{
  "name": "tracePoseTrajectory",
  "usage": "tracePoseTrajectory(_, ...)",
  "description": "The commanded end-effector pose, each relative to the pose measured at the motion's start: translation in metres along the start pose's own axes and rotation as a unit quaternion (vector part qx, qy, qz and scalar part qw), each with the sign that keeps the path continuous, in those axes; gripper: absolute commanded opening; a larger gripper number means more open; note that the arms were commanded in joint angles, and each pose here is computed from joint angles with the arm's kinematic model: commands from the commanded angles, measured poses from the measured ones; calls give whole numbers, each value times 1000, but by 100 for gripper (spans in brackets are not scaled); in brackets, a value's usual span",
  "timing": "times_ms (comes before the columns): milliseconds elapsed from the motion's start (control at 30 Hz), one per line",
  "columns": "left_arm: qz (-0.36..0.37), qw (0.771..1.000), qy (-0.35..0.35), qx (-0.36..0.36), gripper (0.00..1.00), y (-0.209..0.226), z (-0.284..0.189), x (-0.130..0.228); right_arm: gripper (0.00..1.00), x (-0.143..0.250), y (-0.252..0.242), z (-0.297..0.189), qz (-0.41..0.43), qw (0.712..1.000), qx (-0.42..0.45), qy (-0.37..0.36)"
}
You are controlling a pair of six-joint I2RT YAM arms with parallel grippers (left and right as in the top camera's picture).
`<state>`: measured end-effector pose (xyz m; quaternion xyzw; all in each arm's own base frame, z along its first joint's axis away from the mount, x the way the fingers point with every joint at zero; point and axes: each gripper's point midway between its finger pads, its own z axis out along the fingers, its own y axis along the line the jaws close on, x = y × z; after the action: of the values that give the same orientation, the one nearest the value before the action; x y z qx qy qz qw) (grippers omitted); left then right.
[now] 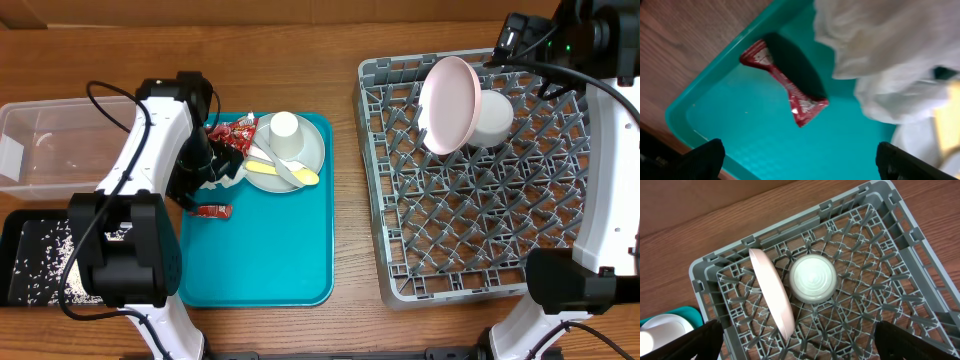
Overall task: Sort waste into correct bins and load items into the dishwasher rack
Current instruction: 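Grasp the red sauce packet with the left gripper and lift it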
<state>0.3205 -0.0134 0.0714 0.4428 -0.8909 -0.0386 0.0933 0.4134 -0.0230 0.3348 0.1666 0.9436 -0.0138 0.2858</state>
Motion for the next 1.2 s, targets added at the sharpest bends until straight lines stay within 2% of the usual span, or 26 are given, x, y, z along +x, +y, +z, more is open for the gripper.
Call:
tracePoseTrajectory(0,-14,999,12,-37,98,18,24,5,100,-2,-2,-3,0,1000,2,-6)
tracePoseTrajectory(200,-20,999,29,-27,99,23,50,4,100,-2,-2,-3,0,1000,3,-6)
tracePoseTrajectory(467,-12,999,31,8,93,15,66,-1,100,-2,-2,-3,0,1000,3,-6)
tracePoseTrajectory(667,-11,999,24,18,71,10,68,-5,100,-2,-2,-3,0,1000,3,-6)
tracePoseTrajectory(867,-11,999,22,22,54,8,68,-5,100,-2,-2,-3,0,1000,3,-6)
tracePoseTrajectory(1033,-5,1000,24,20,35,9,68,-4,100,-2,-2,-3,0,1000,3,-6)
tracePoseTrajectory(1100,-2,1000,24,19,23,8,68,-2,100,-2,-2,-3,0,1000,3,-6)
tracePoseTrajectory(1167,1,1000,23,18,15,8,68,-1,100,-2,-2,-3,0,1000,3,-6)
